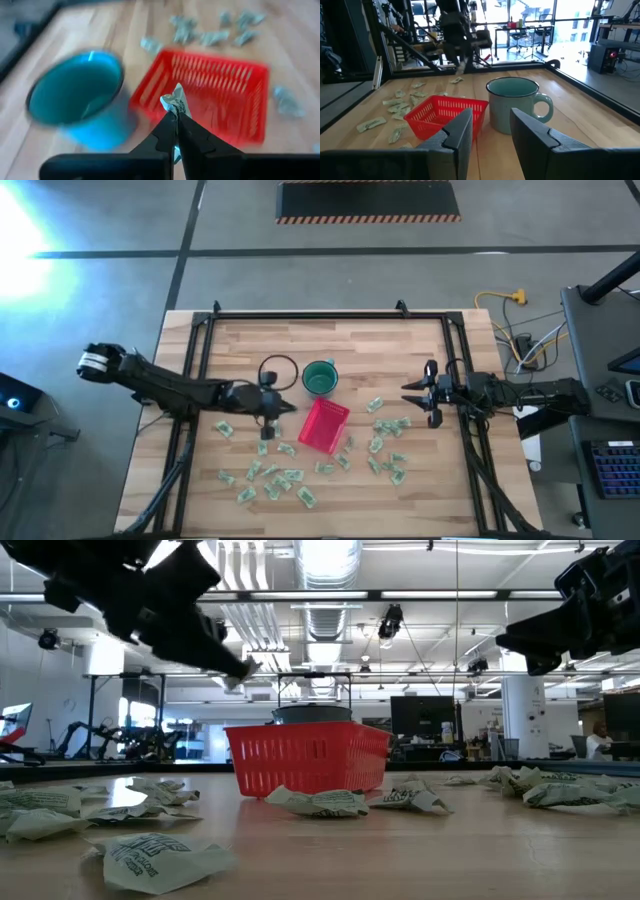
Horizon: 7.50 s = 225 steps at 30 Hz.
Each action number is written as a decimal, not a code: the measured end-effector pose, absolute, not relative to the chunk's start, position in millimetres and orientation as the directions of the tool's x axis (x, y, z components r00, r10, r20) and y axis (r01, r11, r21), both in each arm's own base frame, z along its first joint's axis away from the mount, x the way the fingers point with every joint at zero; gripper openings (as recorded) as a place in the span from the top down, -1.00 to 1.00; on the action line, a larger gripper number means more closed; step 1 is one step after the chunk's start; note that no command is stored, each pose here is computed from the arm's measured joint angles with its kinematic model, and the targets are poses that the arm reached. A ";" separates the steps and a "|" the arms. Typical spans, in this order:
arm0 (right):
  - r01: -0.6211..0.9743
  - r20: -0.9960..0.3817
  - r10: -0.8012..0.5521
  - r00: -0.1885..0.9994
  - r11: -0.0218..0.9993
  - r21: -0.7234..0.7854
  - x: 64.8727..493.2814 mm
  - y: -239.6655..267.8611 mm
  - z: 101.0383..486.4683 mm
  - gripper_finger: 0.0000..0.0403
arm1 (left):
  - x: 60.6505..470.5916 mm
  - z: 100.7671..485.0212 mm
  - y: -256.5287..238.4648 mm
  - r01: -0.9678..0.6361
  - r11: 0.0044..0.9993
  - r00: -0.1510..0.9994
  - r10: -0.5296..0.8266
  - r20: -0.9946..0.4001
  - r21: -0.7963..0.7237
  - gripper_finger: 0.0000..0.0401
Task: Pick and place items into bin
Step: Put the light green stevia packet into the red bin
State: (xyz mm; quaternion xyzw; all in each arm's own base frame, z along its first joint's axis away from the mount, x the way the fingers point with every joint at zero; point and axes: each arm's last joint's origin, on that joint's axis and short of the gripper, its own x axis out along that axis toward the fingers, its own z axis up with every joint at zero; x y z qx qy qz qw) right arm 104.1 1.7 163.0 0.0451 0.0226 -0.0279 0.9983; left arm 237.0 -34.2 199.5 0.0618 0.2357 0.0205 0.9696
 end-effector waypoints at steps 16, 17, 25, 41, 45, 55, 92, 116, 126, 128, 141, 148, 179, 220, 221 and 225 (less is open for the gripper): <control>0.058 -0.049 -0.054 0.997 0.994 0.093 104.2 1.7 162.8 0.39 | 297.8 179.0 -52.2 0.132 0.970 0.890 -0.026 -0.456 0.203 1.00; 0.058 -0.050 -0.053 0.997 0.994 0.094 104.2 1.7 162.8 0.39 | 301.0 177.3 -52.8 0.140 0.967 0.884 -0.025 -0.468 0.213 1.00; 0.015 -0.102 -0.003 0.995 0.993 0.120 106.7 3.3 158.3 0.39 | 313.1 174.1 -54.9 0.164 0.958 0.853 -0.019 -0.521 0.233 0.61; 0.041 -0.402 0.005 0.916 0.994 0.106 121.2 4.3 128.8 0.39 | 288.9 200.6 -51.9 0.139 0.973 0.844 -0.018 -0.537 0.187 0.20; 0.072 -0.408 -0.036 0.912 0.995 0.073 128.2 3.4 126.3 0.39 | 280.3 208.0 -51.3 0.123 0.979 0.849 -0.021 -0.527 0.160 0.20; 0.063 -0.474 -0.048 0.879 0.998 0.016 156.2 4.3 134.1 0.39 | 253.8 222.8 -57.5 0.126 0.985 0.825 -0.039 -0.564 0.116 0.20; 0.094 -0.780 -0.150 0.608 0.989 -0.117 218.6 -4.9 107.2 0.70 | 207.2 231.2 -62.5 0.023 0.990 0.842 0.057 -0.536 0.142 0.20; 0.004 -0.624 -0.117 0.773 0.984 -0.179 235.5 7.7 160.0 0.96 | 207.1 230.5 -62.2 0.017 0.989 0.841 0.065 -0.538 0.148 0.20; -0.117 -0.407 0.022 0.913 0.971 -0.210 262.9 26.2 184.9 0.96 | 206.1 227.5 -61.9 0.019 0.988 0.836 0.067 -0.545 0.150 0.20; -0.136 -0.435 0.030 0.900 0.967 -0.216 271.3 27.3 177.6 0.96 | 206.1 227.2 -61.9 0.012 0.990 0.835 0.067 -0.547 0.141 0.20; -0.195 -0.504 0.050 0.862 0.952 -0.238 317.4 33.0 157.7 0.96 | 204.0 221.8 -61.2 0.013 0.990 0.826 0.070 -0.559 0.143 0.20; -0.190 -0.509 0.050 0.859 0.955 -0.228 321.2 33.4 155.5 0.91 | 202.7 217.8 -60.7 0.013 0.989 0.820 0.072 -0.568 0.144 0.20; -0.265 -0.505 0.101 0.857 0.927 -0.265 307.8 39.1 186.4 0.38 | 183.6 201.5 -67.7 -0.142 0.985 0.656 0.017 -0.754 -0.102 0.20; -0.302 -0.543 0.141 0.828 0.927 -0.220 304.7 39.9 182.4 0.50 | 152.9 154.8 -83.8 -0.345 0.931 0.002 0.124 -0.992 0.116 0.20; -0.302 -0.543 0.141 0.828 0.927 -0.220 304.7 39.9 182.4 0.50 | 153.1 153.9 -83.9 -0.345 0.931 -0.002 0.127 -0.992 0.120 0.20; -0.302 -0.545 0.140 0.827 0.927 -0.220 304.6 39.9 182.3 0.52 | 153.9 152.1 -84.2 -0.343 0.930 -0.008 0.137 -0.991 0.131 0.20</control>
